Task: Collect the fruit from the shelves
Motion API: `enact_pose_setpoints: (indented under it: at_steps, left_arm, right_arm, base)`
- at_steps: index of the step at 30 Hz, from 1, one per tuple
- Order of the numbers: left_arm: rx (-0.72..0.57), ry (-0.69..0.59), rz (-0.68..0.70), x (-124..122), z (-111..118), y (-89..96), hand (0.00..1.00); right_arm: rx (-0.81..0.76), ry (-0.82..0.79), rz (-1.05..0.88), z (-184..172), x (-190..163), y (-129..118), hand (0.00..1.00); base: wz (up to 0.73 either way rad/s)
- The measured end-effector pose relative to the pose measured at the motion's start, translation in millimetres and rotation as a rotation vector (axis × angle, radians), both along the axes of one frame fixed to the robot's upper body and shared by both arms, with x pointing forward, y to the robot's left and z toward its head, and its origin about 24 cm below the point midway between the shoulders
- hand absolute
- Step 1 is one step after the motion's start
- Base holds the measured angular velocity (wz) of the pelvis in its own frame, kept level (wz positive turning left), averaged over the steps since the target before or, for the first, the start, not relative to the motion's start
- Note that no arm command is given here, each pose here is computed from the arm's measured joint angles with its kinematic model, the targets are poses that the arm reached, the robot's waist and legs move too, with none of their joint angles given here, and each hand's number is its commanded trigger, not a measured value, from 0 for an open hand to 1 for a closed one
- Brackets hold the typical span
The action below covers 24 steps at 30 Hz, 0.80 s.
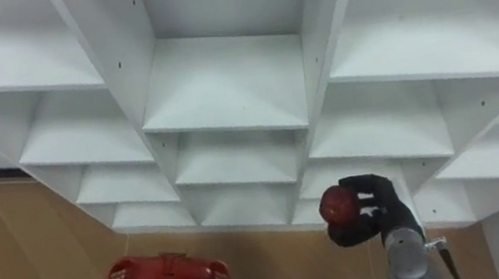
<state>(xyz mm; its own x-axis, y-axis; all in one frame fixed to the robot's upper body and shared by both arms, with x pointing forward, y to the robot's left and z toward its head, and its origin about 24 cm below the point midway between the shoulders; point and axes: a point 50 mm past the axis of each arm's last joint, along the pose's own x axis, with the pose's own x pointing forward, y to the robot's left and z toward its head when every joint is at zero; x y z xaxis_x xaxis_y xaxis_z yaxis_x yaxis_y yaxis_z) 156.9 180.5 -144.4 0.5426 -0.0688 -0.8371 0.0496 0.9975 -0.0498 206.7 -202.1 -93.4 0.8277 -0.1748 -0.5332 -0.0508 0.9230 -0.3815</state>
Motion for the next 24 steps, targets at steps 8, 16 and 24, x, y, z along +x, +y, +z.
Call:
enact_pose_setpoints:
  at_steps: [8,16,24]
  left_arm:
    - [-0.043,-0.073,0.031,4.5,7.5,-4.1,1.00]
    - [-0.072,-0.101,0.050,6.5,9.9,-10.5,1.00]
    - [-0.080,-0.127,0.044,10.4,12.8,-13.5,1.00]
  right_arm:
    - [0.072,-0.028,0.111,6.7,-13.1,16.2,1.00]
    - [0.115,-0.005,0.183,5.3,-24.6,26.5,1.00]
    - [0.130,-0.025,0.204,9.5,-21.2,31.2,1.00]
  base:
    - [-0.07]
    - [-0.12]
    - [-0.07]
